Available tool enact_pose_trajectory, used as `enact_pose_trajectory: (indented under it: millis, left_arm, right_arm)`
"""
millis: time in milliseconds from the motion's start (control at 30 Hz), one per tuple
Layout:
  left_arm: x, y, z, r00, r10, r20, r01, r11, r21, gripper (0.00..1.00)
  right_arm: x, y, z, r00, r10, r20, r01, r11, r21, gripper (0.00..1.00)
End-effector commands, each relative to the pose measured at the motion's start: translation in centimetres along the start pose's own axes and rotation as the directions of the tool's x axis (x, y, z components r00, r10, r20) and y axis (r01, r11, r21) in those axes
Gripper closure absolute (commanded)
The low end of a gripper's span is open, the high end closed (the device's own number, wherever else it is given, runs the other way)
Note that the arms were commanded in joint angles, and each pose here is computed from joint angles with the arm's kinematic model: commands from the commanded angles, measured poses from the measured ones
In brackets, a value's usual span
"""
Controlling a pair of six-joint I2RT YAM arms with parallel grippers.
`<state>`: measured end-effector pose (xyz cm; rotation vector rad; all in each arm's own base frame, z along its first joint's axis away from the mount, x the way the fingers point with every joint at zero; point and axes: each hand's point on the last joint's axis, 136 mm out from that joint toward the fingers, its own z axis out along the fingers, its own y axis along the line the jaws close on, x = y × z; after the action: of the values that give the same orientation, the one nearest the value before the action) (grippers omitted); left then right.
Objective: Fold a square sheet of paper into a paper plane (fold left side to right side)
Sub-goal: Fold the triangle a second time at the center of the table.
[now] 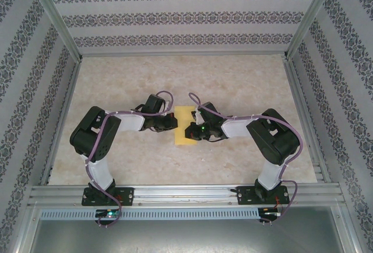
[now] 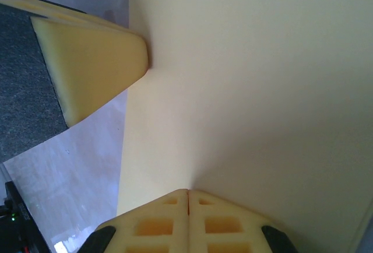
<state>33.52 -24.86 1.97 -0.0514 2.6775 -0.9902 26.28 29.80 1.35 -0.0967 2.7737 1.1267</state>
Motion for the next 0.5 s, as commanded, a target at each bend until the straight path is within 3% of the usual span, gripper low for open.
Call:
enact_pose_trajectory:
  millis: [0, 233, 467]
  left_arm:
    - [0.7, 1.3, 0.4, 1.0, 0.006, -0.003, -0.006, 0.997, -0.071, 1.0]
    - [2.5, 2.0, 0.6, 1.0, -0.003, -0.019, 0.001, 0.996, -0.085, 1.0]
    - [3.0, 2.0, 0.5, 1.0, -0.011, -0.013, 0.01, 0.996, -0.09, 1.0]
  right_arm:
    - [4.3, -3.8, 0.5, 0.985, 0.115, -0.129, -0.096, 0.985, 0.141, 0.94]
    - [0.4, 1.0, -3.0, 0.997, 0.059, -0.045, -0.059, 0.998, 0.007, 0.76]
    - [1.7, -1.7, -6.0, 0.993, 0.09, -0.073, -0.084, 0.994, 0.069, 0.65]
